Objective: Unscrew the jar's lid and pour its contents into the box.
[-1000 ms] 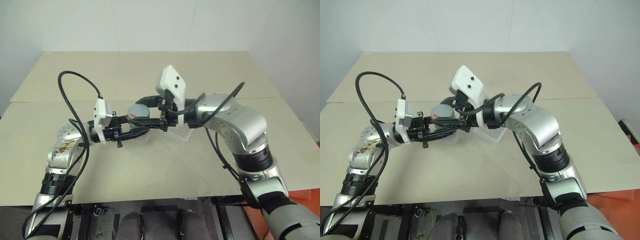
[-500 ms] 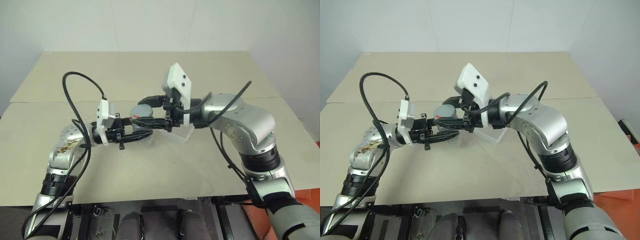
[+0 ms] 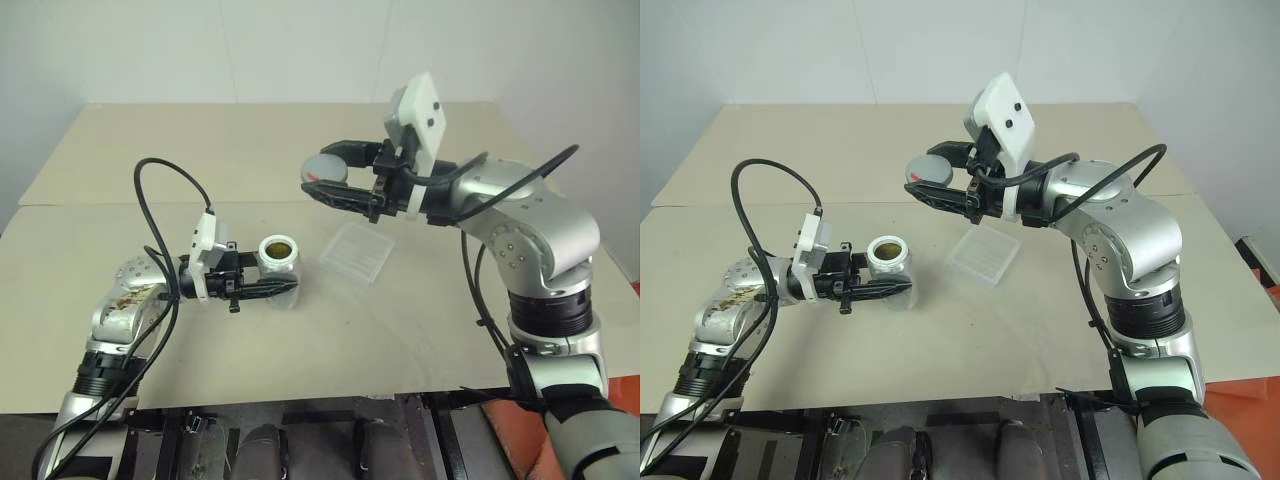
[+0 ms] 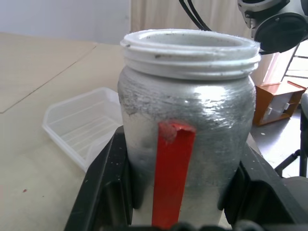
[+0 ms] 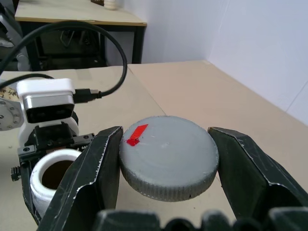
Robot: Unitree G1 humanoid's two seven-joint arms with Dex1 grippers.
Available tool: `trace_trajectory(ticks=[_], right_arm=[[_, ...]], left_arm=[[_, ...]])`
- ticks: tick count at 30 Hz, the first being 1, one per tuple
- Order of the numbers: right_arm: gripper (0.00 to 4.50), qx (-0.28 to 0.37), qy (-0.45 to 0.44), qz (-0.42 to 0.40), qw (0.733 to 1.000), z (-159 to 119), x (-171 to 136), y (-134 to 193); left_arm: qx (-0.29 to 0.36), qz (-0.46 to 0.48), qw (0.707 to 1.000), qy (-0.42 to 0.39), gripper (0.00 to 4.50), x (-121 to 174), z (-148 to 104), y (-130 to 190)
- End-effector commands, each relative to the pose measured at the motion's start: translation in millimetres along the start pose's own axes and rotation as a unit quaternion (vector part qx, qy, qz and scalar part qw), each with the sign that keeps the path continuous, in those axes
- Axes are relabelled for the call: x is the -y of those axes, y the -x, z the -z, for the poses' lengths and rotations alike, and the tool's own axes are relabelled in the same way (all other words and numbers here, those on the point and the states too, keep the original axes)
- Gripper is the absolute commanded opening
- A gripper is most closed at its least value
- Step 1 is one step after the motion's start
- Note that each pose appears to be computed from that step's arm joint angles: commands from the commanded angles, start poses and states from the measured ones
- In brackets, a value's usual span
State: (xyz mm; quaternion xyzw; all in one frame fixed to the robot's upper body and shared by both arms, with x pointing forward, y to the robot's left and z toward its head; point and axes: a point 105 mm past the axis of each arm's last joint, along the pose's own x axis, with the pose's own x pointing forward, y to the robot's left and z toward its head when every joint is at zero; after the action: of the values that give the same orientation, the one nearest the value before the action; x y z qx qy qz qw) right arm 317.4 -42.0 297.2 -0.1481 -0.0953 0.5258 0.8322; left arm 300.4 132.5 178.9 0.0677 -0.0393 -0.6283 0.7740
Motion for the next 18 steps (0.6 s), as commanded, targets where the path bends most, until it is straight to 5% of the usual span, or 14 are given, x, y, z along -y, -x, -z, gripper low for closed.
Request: trace_trajectory(ticks=[1, 9, 18], right_arm=[[2.78, -0.019, 0.013, 0.088, 0.996, 8, 26, 19], [2.78, -0.119, -0.063, 0.291, 0.947, 93, 55, 73], [2.78, -0.174, -0.126, 0.445, 0.869, 155, 70, 103]], left_arm=[[0.024, -0.05, 0.998, -0.036, 1.91, -15, -20, 8], [0.052, -0.133, 0.987, -0.07, 1.91, -35, -40, 18], [0.06, -0.198, 0.975, -0.084, 1.91, -52, -45, 6]])
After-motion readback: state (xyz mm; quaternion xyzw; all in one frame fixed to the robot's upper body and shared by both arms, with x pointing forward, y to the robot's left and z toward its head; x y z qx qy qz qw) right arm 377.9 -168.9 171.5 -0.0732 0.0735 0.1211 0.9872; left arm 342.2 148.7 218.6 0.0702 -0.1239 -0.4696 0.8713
